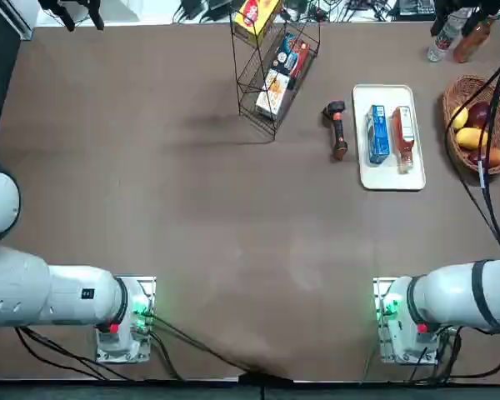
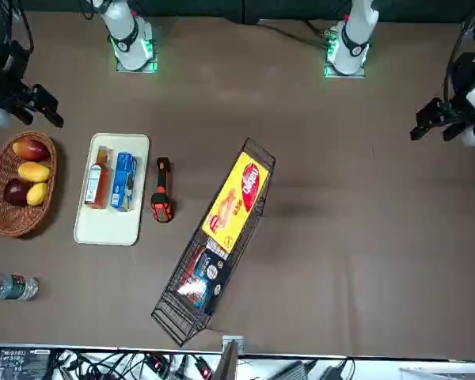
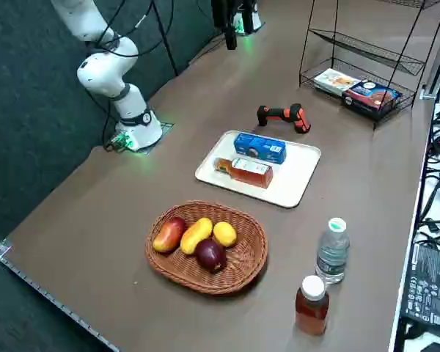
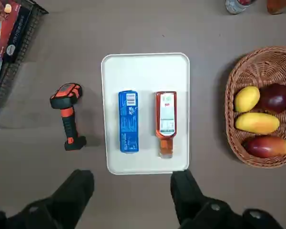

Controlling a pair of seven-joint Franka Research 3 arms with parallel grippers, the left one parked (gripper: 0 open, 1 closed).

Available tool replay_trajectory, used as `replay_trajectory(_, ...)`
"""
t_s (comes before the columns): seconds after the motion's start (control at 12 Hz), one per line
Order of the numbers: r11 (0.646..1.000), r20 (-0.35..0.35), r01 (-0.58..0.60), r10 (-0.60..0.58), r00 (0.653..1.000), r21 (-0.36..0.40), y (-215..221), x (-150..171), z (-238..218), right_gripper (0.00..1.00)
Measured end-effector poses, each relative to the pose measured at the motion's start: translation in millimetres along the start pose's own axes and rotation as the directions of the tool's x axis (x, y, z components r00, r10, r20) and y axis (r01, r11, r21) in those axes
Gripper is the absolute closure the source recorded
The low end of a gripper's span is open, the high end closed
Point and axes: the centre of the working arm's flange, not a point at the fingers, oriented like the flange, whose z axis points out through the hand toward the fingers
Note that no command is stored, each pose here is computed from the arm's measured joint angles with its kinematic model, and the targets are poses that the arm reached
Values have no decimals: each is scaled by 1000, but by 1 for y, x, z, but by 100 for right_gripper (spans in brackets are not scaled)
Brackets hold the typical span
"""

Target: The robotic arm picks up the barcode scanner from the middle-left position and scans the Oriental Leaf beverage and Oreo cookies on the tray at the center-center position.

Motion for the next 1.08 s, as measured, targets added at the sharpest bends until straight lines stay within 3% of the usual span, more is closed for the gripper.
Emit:
replay_trajectory(0.67,999,16,-4,4,1000,32,-9,6,9,0)
replay_trajectory(1.08,997,24,42,-43,999,68,-71,32,65,0)
